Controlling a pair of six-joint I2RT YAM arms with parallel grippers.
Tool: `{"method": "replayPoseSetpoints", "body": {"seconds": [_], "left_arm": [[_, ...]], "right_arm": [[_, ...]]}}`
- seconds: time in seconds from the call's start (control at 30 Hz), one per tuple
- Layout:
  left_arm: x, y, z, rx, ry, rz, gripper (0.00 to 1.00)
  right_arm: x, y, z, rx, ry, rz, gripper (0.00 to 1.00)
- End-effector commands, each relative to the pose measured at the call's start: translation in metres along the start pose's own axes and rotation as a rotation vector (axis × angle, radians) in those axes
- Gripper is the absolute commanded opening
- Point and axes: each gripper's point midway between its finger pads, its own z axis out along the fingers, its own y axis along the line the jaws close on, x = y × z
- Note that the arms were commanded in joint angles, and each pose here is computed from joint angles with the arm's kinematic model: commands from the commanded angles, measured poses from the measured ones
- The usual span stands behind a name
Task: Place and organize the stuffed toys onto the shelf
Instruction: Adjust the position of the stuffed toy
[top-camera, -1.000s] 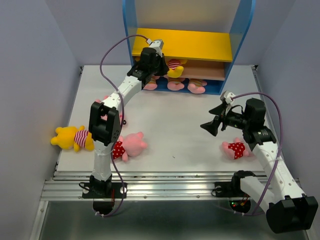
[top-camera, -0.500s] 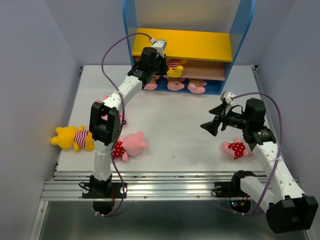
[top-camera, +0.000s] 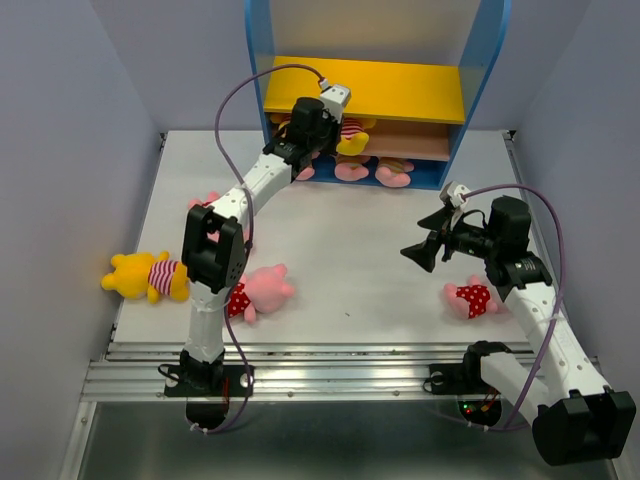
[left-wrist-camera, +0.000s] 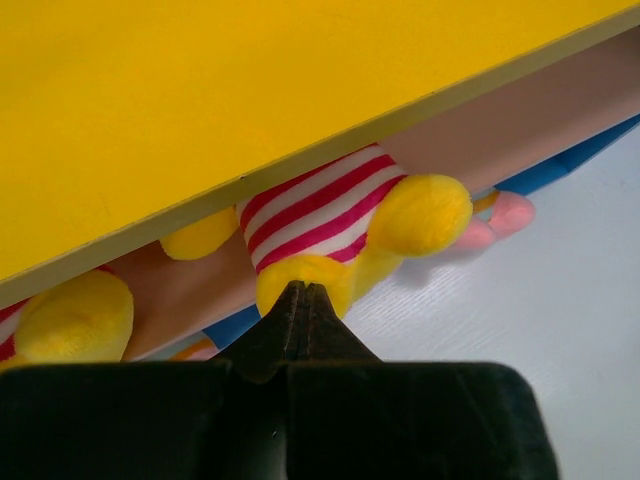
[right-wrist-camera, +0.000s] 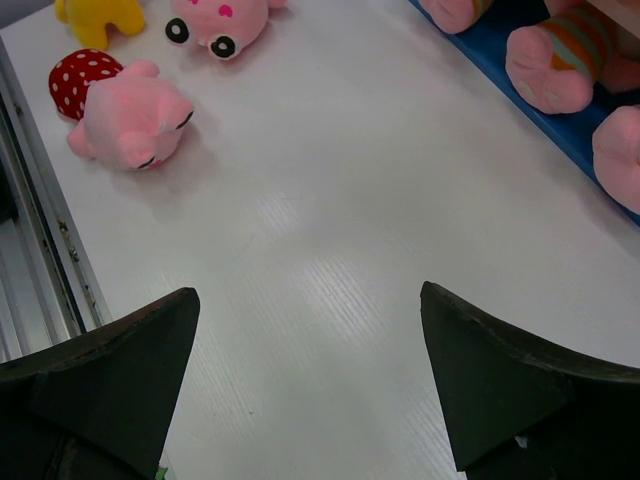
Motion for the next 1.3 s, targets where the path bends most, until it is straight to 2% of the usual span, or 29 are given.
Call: {"method": "replayPoseSetpoints", "body": {"seconds": [0.0, 0.33, 0.57, 1.03, 1.07, 1.1, 1.27], "left_arm": [[-0.044, -0.007, -0.018, -0.015, -0.103, 0.103, 0.0], [-0.057, 0.002, -0.011, -0.06, -0.119, 0.159, 0.0], [-0.052, 0.005, -0.008, -0.073, -0.106, 0.181, 0.0], [-0.039, 0.004, -0.003, -0.069, -0.078, 0.145, 0.01], [-0.04, 0.004, -0.003, -0.072, -0.081, 0.14, 0.03], [-0.041, 0.005, -0.004, -0.076, -0.081, 0.138, 0.13], [-0.042, 0.007, -0.008, -0.092, -0.084, 0.119, 0.4]], "right_arm": [[-0.003, -0.002, 0.0, 0.005, -0.012, -0.03, 0.97], [-0.004, -0.003, 0.0, 0.007, -0.013, -0.033, 0.97], [-0.002, -0.003, 0.0, 0.006, -0.009, -0.028, 0.97], [-0.001, -0.003, 0.0, 0.007, -0.007, -0.028, 0.97], [-0.002, -0.003, 0.0, 0.006, -0.009, -0.03, 0.97], [-0.001, -0.003, 0.0, 0.007, -0.007, -0.028, 0.97], [-0.001, -0.003, 0.0, 0.005, -0.007, -0.027, 0.97]]}}
